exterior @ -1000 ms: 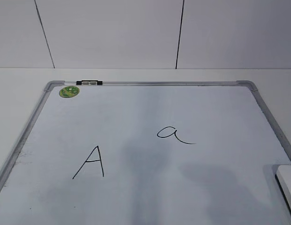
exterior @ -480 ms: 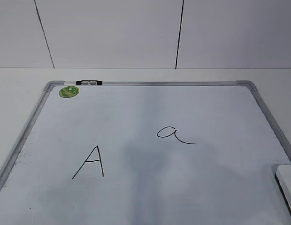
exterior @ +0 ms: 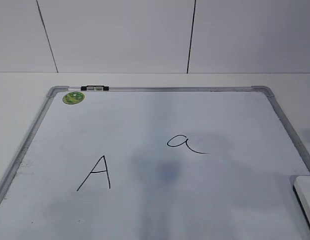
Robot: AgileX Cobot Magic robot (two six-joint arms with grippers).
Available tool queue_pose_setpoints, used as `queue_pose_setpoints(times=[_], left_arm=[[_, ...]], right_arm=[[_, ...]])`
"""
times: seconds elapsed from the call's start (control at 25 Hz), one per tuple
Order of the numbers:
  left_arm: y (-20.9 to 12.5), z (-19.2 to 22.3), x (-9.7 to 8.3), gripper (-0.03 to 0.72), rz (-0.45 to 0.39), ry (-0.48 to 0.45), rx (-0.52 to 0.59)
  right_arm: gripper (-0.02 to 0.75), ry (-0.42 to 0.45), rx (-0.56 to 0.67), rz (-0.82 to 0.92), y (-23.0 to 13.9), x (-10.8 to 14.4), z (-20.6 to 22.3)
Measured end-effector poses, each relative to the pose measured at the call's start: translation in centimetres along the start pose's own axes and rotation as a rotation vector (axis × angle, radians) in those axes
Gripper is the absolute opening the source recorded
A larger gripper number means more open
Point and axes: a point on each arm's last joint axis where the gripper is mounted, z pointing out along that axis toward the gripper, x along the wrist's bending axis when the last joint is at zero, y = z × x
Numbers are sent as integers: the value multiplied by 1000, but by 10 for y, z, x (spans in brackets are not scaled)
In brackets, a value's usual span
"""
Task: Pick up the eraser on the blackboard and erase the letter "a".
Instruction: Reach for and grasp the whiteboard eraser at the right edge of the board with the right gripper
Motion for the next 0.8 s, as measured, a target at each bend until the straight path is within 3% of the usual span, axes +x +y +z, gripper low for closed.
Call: queue_pose_setpoints(times=[0.8], left_arm=[[0,0,0,235,0,0,0]], right_arm=[[585,175,331,41,37,18,67]])
